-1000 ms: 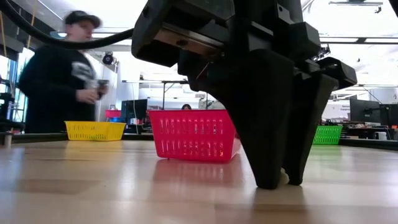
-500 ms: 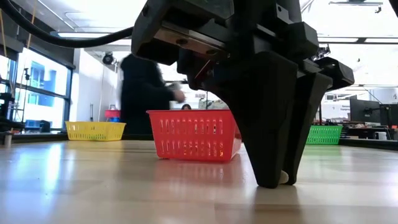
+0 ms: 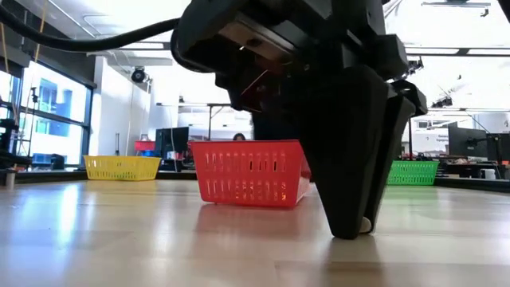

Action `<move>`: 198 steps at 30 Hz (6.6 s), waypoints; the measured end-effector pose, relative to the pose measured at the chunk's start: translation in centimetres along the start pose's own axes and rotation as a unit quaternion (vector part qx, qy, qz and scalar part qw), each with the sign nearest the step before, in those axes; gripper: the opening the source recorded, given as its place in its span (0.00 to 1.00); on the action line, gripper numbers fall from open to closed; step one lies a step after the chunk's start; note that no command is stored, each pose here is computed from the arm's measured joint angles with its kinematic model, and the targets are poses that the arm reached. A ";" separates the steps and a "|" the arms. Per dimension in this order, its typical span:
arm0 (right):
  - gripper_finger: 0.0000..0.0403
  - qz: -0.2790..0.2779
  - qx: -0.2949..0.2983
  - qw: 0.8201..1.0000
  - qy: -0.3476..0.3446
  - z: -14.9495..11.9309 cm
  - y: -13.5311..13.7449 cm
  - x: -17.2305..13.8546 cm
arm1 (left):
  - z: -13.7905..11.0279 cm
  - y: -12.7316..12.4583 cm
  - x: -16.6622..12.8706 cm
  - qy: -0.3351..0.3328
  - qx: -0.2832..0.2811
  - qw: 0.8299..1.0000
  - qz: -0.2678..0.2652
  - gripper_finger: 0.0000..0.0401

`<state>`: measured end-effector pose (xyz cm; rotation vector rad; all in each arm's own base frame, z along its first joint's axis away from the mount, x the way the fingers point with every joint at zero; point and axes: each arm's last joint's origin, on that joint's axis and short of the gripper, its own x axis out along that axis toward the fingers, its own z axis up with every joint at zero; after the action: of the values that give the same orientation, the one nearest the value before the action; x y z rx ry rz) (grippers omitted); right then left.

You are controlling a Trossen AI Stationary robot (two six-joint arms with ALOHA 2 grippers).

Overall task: Sort Halloween decoration
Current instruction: Put the white skull toy into the green bin

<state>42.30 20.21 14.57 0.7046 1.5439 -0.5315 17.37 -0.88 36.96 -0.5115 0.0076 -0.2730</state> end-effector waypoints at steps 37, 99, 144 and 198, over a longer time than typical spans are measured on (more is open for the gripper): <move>0.09 0.121 -0.271 0.846 -0.443 0.9 -13.8 -30.7 | 0.4 0.9 0.0 -0.073 0.009 0.988 0.134 0.36; 0.09 -0.098 0.180 0.922 -0.330 6.3 -44.2 -17.3 | 2.9 8.9 3.0 -0.168 0.159 0.920 0.318 0.36; 0.37 -0.058 0.292 0.954 -0.042 15.1 -57.0 -8.4 | 2.7 8.5 3.3 -0.155 0.119 0.948 0.251 0.36; 0.38 0.204 -0.289 0.689 -0.632 6.3 -31.1 -30.2 | 5.1 20.7 6.5 0.225 0.074 0.909 0.343 0.36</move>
<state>25.23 -9.76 41.57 0.0418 0.1407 -0.0615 29.33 17.21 31.78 -0.2597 0.6035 0.3047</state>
